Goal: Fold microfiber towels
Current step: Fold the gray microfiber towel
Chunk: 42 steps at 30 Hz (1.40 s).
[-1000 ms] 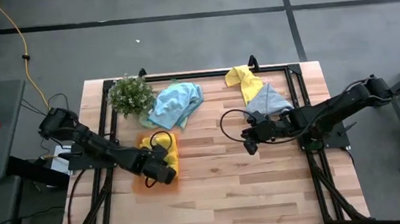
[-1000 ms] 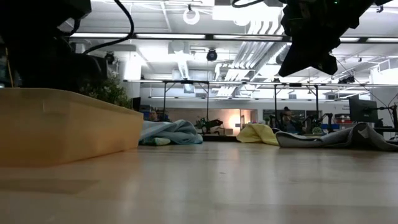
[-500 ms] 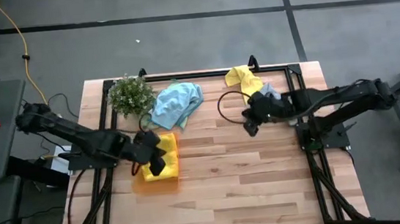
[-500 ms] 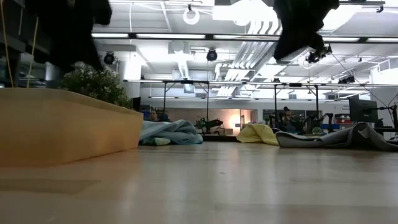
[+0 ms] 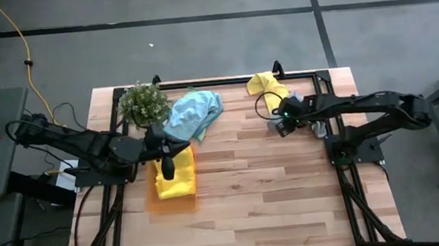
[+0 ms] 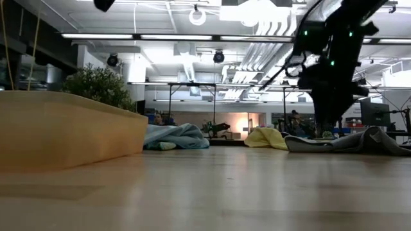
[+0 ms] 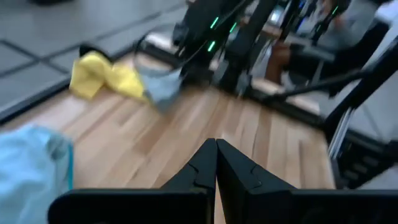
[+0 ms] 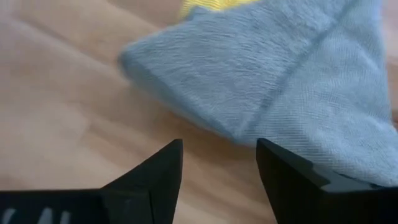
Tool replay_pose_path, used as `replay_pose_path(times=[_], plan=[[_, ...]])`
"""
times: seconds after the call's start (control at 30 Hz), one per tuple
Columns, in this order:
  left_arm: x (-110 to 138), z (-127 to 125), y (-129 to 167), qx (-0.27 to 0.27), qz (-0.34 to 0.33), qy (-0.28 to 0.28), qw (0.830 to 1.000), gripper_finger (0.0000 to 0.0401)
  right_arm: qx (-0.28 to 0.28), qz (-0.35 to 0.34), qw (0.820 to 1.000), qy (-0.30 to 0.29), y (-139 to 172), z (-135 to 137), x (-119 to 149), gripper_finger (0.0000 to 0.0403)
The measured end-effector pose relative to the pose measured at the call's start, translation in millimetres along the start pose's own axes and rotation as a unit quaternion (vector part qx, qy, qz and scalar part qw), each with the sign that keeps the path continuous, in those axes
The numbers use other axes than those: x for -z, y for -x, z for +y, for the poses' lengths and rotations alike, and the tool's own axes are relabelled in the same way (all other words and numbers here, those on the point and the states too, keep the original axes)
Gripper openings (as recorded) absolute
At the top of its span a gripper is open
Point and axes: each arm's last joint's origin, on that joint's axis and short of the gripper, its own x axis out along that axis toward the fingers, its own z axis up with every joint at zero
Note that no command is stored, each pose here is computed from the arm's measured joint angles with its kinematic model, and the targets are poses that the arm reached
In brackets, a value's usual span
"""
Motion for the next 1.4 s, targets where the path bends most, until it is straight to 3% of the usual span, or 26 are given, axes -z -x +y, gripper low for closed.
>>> replay_pose_path(times=[0.2,0.6,0.73,0.9,1.17,1.4], plan=[[-6,-4,-7,0.009,-0.029,0.004,1.0,0.0,0.017,0.019,0.999,-0.031,-27,-6,-6,0.0197],[-7,-10,-11,0.049,-0.034,0.041,0.997,0.0,0.051,0.047,0.997,-0.012,-58,0,-10,0.0186],[-11,-12,-11,0.058,-0.054,0.038,0.996,0.0,0.047,0.039,0.998,-0.007,-53,3,-11,0.0132],[-12,-13,-11,0.059,-0.058,0.024,0.996,0.0,0.032,0.012,0.999,0.006,-38,7,-14,0.0019],[-15,-11,-13,0.053,-0.071,0.003,0.996,0.0,-0.048,-0.051,0.997,0.014,14,24,-19,0.0004],[-13,-5,-31,0.037,-0.056,0.005,0.998,0.0,-0.211,-0.055,0.975,0.048,44,66,-6,0.0001]])
